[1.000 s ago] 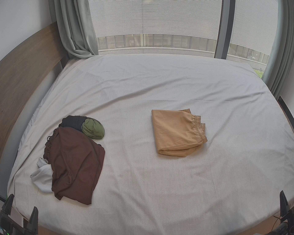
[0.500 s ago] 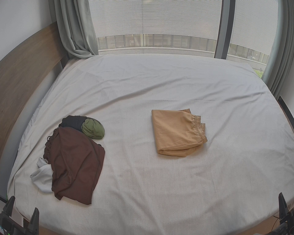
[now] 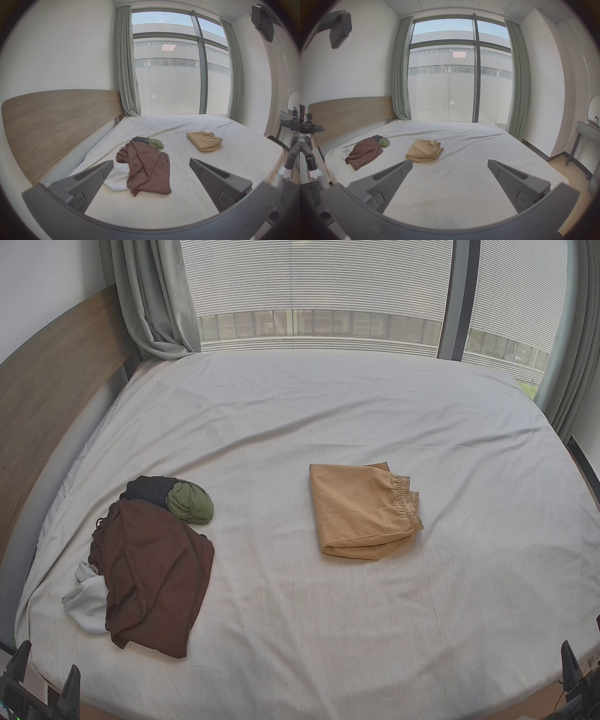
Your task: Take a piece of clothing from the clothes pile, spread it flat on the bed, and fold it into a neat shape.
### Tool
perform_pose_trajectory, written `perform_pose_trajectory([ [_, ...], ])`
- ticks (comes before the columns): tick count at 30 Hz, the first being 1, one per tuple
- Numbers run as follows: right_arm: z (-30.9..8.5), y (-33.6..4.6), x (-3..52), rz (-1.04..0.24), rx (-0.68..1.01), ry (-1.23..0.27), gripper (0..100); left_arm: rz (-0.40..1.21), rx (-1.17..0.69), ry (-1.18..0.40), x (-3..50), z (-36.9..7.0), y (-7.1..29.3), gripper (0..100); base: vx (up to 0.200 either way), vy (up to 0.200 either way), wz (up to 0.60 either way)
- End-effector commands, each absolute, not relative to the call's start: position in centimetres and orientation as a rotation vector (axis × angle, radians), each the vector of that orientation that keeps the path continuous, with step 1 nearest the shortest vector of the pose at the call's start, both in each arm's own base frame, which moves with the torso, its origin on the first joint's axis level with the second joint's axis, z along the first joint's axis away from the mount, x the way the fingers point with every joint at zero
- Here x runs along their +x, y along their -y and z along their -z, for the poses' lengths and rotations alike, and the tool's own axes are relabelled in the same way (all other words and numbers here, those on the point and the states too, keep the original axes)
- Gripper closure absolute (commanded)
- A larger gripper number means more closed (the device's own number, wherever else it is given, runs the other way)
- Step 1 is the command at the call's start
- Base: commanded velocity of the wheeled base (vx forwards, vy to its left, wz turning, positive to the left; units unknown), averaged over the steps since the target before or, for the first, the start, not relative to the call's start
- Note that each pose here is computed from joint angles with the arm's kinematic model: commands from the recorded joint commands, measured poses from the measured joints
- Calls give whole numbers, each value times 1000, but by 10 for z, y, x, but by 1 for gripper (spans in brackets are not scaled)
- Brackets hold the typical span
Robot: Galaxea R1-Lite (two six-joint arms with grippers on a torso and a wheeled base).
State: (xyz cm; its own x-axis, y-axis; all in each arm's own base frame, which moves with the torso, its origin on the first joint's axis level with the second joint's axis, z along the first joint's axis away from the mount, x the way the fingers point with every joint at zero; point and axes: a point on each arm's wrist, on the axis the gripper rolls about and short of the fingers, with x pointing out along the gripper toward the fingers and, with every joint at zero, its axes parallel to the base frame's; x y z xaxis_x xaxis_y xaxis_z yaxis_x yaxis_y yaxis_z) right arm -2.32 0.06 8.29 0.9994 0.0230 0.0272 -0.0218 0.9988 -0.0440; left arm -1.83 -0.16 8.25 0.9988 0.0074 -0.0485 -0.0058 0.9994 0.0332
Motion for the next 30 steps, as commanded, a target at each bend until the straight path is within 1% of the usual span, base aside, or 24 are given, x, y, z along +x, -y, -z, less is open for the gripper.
perform_pose_trajectory([
  [1, -77, 0, -23, -3, -15, 11, 0, -3, 31, -66, -17, -78, 1, 0, 0, 0, 0],
  [2, -76, 1, -23, 35, 20, 6, 0, 0, 30, -66, -17, -78, 1, 0, 0, 0, 0],
  [4, -76, 1, -23, 49, 28, 8, 0, -5, 22, -66, -17, -78, 1, 0, 0, 0, 0],
  [10, -76, 1, -23, 21, 15, 9, 0, -4, 8, -48, -19, -77, 1, 0, 0, 0, 0],
  [11, -76, 1, -23, 21, 23, 6, 0, 18, 17, 5, -23, -76, 0, 0, 0, 0, 0],
  [30, -76, 1, -23, 26, 15, 5, 0, 15, -2, 2, -23, -76, 0, 0, 0, 0, 0],
])
